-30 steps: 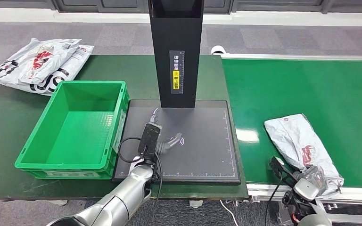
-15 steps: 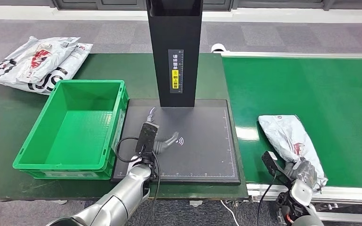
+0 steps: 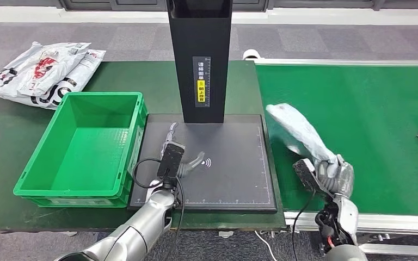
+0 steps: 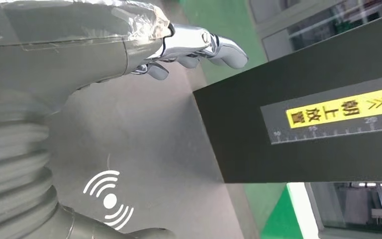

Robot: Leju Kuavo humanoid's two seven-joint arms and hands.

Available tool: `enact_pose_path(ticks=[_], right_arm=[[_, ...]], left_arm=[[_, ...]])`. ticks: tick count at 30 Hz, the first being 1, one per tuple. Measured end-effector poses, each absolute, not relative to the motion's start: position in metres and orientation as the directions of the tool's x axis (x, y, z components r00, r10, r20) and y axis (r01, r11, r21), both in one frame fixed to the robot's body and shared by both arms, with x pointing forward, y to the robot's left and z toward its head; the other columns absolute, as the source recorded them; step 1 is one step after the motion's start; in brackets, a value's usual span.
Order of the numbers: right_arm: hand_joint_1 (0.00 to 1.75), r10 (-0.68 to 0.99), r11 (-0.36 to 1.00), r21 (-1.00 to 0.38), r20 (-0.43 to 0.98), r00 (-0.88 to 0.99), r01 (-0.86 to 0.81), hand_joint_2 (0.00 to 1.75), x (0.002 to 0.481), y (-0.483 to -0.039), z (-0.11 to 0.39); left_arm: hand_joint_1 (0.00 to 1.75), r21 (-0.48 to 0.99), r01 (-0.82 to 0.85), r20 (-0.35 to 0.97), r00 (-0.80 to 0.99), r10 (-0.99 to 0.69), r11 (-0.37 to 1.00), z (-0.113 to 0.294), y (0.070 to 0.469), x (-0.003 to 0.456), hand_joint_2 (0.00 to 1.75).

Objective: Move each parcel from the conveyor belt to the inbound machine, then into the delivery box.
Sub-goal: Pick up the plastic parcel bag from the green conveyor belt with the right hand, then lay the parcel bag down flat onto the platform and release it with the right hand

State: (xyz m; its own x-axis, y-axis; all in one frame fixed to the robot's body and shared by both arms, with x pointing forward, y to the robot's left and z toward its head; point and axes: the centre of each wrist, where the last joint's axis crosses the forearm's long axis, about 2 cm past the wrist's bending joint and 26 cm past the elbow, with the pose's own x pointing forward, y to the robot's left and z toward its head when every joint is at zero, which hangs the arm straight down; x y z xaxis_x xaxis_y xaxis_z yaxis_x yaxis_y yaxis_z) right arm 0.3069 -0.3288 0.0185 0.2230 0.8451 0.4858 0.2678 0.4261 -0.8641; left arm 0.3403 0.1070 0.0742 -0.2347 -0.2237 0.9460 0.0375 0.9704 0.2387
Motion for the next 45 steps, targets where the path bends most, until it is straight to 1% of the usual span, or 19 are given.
enact_pose_path(ticks=[2,5,11,13,17,21,23,25,26,29,30,33,36,41,45], right_arm=[[1.75,0.831,0.481,-0.811,0.542,0.122,0.333,1.75,0.313,-0.31,0.027],[1.75,0.809,0.537,-0.763,0.587,0.038,0.358,1.75,0.318,-0.272,0.036],[1.75,0.797,0.589,-0.772,0.604,-0.014,0.24,1.75,0.314,-0.185,0.05],[1.75,0.802,0.591,-0.778,0.594,-0.057,0.214,1.75,0.312,-0.165,0.056],[1.75,0.806,0.592,-0.781,0.573,-0.151,0.197,1.75,0.311,-0.145,0.065],[1.75,0.798,0.599,-0.785,0.57,-0.195,0.155,1.75,0.312,-0.132,0.068],[1.75,0.792,0.594,-0.802,0.571,-0.216,0.058,1.75,0.314,-0.121,0.068],[1.75,0.785,0.575,-0.814,0.577,-0.226,-0.078,1.75,0.313,-0.108,0.066],[1.53,0.78,0.563,-0.813,0.581,-0.231,-0.146,1.75,0.311,-0.102,0.065],[0.22,0.776,0.495,-0.814,0.572,-0.267,-0.304,1.75,0.303,-0.086,0.06],[0.0,0.776,0.473,-0.817,0.564,-0.283,-0.331,1.75,0.3,-0.082,0.059],[0.0,0.767,0.44,-0.814,0.561,-0.313,-0.38,1.75,0.297,-0.075,0.057],[0.0,0.754,0.442,-0.804,0.574,-0.321,-0.398,1.75,0.296,-0.075,0.055],[0.0,0.747,0.459,-0.797,0.586,-0.314,-0.393,1.75,0.296,-0.078,0.052],[0.0,0.74,0.491,-0.792,0.599,-0.306,-0.363,1.75,0.295,-0.082,0.05]], left_arm=[[0.0,0.248,0.032,0.94,-0.249,-0.233,0.968,0.076,0.107,0.342,1.75],[0.0,0.252,0.028,0.933,-0.272,-0.236,0.967,0.08,0.107,0.344,1.75],[0.0,0.254,0.02,0.923,-0.302,-0.236,0.967,0.086,0.106,0.348,1.75],[0.0,0.254,0.015,0.922,-0.305,-0.237,0.967,0.087,0.106,0.348,1.75],[0.0,0.251,0.008,0.923,-0.304,-0.236,0.968,0.086,0.107,0.347,1.75],[0.0,0.249,-0.004,0.922,-0.305,-0.239,0.968,0.086,0.109,0.347,1.75],[0.0,0.244,-0.012,0.922,-0.307,-0.235,0.97,0.086,0.109,0.347,1.75],[0.0,0.236,-0.021,0.923,-0.309,-0.23,0.972,0.088,0.109,0.348,1.75],[0.0,0.233,-0.026,0.922,-0.311,-0.229,0.972,0.088,0.109,0.348,1.75],[0.0,0.219,-0.052,0.921,-0.318,-0.224,0.974,0.091,0.109,0.35,1.75],[0.0,0.213,-0.069,0.92,-0.321,-0.224,0.975,0.092,0.109,0.35,1.75],[0.0,0.202,-0.157,0.91,-0.334,-0.245,0.967,0.096,0.112,0.348,1.75],[0.0,0.191,-0.235,0.895,-0.358,-0.268,0.953,0.101,0.115,0.346,1.75],[0.0,0.204,-0.255,0.866,-0.404,-0.295,0.945,0.107,0.118,0.346,1.75],[0.0,0.29,-0.28,0.793,-0.465,-0.394,0.915,0.112,0.126,0.348,1.75]])
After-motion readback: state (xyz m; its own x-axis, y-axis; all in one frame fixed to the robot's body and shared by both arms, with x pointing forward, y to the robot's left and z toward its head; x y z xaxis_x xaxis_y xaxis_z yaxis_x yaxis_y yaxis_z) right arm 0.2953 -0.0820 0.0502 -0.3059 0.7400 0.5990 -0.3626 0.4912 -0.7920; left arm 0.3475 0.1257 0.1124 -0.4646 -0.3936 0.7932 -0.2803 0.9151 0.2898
